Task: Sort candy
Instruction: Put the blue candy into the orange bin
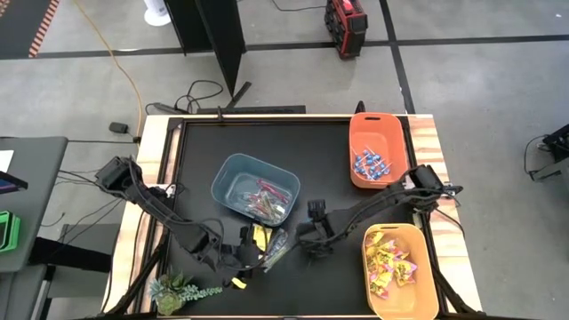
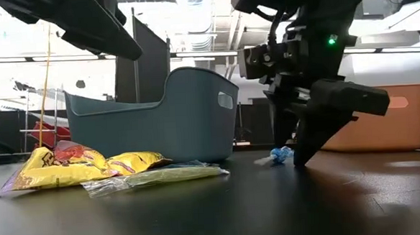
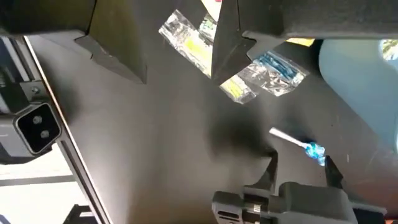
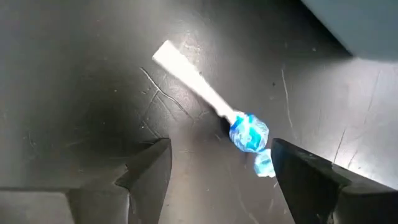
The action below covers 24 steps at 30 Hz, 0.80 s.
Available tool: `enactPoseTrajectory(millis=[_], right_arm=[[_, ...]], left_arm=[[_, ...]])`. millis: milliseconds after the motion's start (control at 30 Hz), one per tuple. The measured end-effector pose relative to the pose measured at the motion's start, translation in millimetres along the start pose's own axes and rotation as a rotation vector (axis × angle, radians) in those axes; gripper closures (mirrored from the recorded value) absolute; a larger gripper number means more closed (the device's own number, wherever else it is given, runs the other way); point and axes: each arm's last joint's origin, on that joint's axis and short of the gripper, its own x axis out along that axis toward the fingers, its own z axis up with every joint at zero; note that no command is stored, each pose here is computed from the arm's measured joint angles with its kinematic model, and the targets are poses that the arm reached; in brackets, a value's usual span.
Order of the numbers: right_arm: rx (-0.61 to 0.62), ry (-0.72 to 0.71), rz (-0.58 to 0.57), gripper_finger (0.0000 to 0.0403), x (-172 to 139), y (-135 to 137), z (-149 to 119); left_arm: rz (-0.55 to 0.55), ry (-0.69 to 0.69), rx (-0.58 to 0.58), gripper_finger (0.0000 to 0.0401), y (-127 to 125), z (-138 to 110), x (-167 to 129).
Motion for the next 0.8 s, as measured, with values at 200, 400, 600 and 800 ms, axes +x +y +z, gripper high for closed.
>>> enactPoseTrajectory(millis=[200, 400, 600, 800], right_arm=[[-0.025, 0.003, 0.069, 0.0113, 9, -18, 4], [-0.040, 0.001, 0.129, 0.0124, 13, -26, 6], [-0.061, -0.015, 0.149, 0.0188, 14, -25, 7], [-0.056, -0.021, 0.185, 0.0307, 13, -20, 8]], left_arm=[[-0.009, 0.036, -0.001, 0.0228, -6, -15, 22], [-0.006, 0.062, -0.034, 0.0228, -9, -30, 44], [0.019, 0.081, -0.085, 0.0228, -5, -37, 56], [0.031, 0.116, -0.078, 0.0228, -5, -47, 64]])
